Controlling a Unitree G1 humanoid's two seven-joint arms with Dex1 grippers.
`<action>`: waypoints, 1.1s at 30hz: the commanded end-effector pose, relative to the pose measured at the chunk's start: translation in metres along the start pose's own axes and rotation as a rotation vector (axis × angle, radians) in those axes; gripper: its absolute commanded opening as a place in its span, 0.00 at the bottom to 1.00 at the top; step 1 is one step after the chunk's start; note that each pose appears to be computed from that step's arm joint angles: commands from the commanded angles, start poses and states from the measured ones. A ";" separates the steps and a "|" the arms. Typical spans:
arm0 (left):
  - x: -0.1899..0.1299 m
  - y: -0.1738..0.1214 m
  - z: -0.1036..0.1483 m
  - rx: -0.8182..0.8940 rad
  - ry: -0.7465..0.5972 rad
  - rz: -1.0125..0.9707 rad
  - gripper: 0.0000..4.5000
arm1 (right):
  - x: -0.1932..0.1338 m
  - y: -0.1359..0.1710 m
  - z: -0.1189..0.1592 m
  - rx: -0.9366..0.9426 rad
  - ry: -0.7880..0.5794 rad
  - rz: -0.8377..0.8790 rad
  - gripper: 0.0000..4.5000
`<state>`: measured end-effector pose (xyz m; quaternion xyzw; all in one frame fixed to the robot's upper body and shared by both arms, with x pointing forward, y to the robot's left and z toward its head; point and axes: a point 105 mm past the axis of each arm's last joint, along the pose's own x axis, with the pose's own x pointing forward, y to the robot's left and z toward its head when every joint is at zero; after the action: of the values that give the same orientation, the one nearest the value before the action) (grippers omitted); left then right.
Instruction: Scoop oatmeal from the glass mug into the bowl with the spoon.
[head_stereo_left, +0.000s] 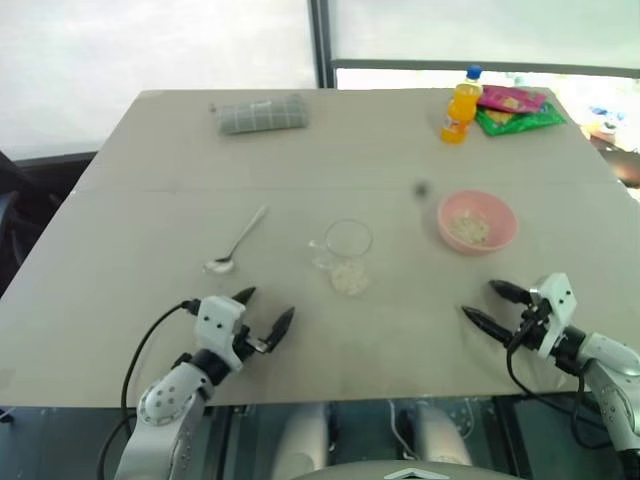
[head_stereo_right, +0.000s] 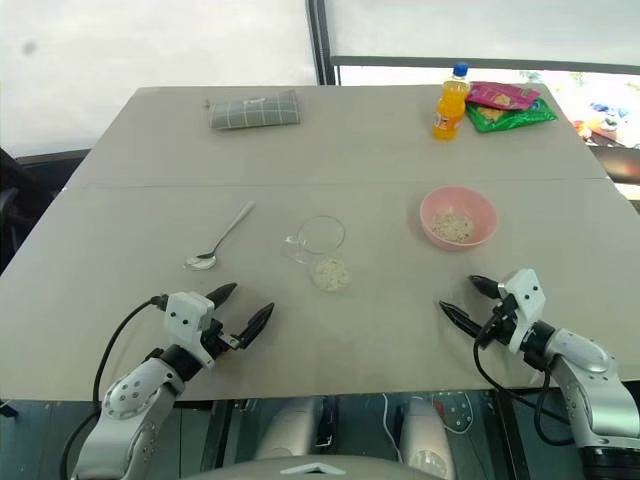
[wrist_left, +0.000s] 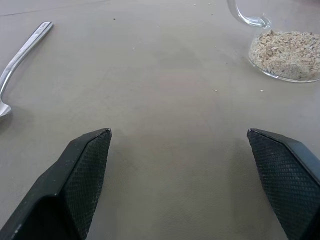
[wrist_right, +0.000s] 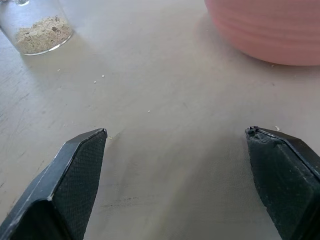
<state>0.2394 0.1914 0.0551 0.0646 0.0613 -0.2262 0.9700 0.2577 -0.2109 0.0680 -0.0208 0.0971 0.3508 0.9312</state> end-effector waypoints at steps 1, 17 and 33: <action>-0.006 -0.008 -0.019 -0.037 0.062 -0.007 1.00 | -0.001 -0.003 0.004 -0.039 -0.011 0.008 0.99; -0.010 -0.009 -0.016 -0.039 0.031 -0.008 1.00 | -0.005 -0.010 -0.017 -0.034 -0.005 0.005 0.99; 0.009 -0.003 0.020 0.023 0.015 0.039 1.00 | -0.010 0.006 -0.004 -0.111 -0.016 0.138 0.99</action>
<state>0.2459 0.1893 0.0621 0.0729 0.0724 -0.2025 0.9739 0.2488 -0.2190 0.0603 -0.0558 0.0773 0.3981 0.9124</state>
